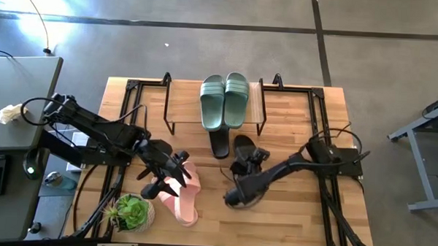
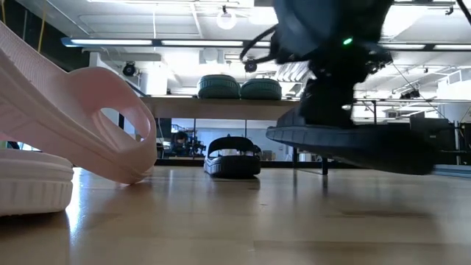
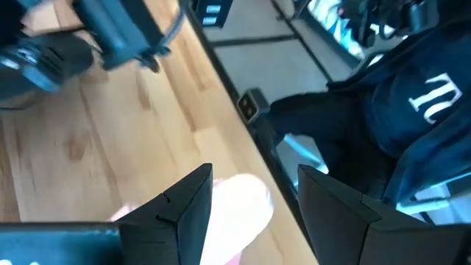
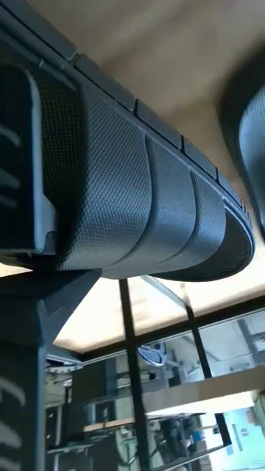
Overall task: Pick and place slides into the shelf
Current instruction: Put the black slipper under the shelf
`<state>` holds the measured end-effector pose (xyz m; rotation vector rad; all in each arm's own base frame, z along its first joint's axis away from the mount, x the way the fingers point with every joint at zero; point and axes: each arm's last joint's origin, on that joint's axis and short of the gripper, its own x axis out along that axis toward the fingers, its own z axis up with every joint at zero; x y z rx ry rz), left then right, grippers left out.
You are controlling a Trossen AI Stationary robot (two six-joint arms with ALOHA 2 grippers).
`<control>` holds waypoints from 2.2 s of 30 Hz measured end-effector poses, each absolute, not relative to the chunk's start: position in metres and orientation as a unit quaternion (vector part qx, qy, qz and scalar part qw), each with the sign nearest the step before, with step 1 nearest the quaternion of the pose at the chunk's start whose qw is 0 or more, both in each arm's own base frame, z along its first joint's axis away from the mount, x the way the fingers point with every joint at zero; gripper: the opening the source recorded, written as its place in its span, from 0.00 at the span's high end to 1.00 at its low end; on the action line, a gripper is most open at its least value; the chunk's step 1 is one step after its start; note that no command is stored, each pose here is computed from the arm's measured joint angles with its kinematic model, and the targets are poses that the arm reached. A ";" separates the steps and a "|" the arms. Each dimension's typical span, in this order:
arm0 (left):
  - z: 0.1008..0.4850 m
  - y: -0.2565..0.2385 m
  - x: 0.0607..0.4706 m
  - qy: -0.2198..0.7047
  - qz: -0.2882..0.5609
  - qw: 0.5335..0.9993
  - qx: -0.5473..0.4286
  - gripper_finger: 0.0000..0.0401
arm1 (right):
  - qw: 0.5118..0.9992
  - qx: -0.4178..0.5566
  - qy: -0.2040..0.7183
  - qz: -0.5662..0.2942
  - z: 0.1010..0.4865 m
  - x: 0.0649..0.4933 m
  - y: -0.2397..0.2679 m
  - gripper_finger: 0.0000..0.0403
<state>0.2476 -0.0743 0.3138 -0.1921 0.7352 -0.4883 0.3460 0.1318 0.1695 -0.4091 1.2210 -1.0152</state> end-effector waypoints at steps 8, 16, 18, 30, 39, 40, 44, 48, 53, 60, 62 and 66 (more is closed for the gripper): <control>0.307 -0.080 0.254 0.366 -0.230 0.898 -0.084 0.54 | 0.662 -0.164 0.569 -0.459 0.165 0.361 0.095 1.00; 0.305 -0.096 0.249 0.372 -0.249 0.891 -0.069 0.54 | 0.647 -0.154 0.583 -0.467 0.155 0.369 0.062 1.00; 0.305 -0.099 0.248 0.373 -0.251 0.891 -0.065 0.54 | 0.643 -0.150 0.584 -0.472 0.155 0.370 0.055 0.99; 0.305 -0.111 0.243 0.374 -0.269 0.886 -0.054 0.54 | 0.665 -0.158 0.584 -0.438 0.151 0.382 0.046 0.83; 0.304 -0.111 0.243 0.375 -0.268 0.886 -0.057 0.54 | 0.649 -0.165 0.592 -0.447 0.154 0.376 0.047 0.72; 0.304 -0.111 0.243 0.375 -0.268 0.886 -0.057 0.54 | 0.649 -0.169 0.590 -0.450 0.154 0.375 0.049 0.71; 0.304 -0.111 0.243 0.375 -0.267 0.886 -0.057 0.54 | 0.653 -0.181 0.584 -0.447 0.155 0.373 0.058 0.71; 0.304 -0.111 0.243 0.375 -0.267 0.886 -0.058 0.54 | 0.655 -0.177 0.587 -0.443 0.155 0.372 0.062 0.71; 0.304 -0.111 0.243 0.376 -0.266 0.886 -0.059 0.54 | 0.647 -0.173 0.598 -0.440 0.155 0.370 0.062 0.71; 0.304 -0.111 0.243 0.376 -0.266 0.886 -0.059 0.54 | 0.645 -0.173 0.611 -0.425 0.155 0.365 0.075 0.71; 0.304 -0.111 0.243 0.376 -0.266 0.886 -0.059 0.54 | 0.646 -0.176 0.609 -0.424 0.155 0.363 0.081 0.71; 0.305 -0.111 0.243 0.375 -0.266 0.886 -0.059 0.54 | 0.648 -0.181 0.604 -0.427 0.164 0.359 0.096 0.72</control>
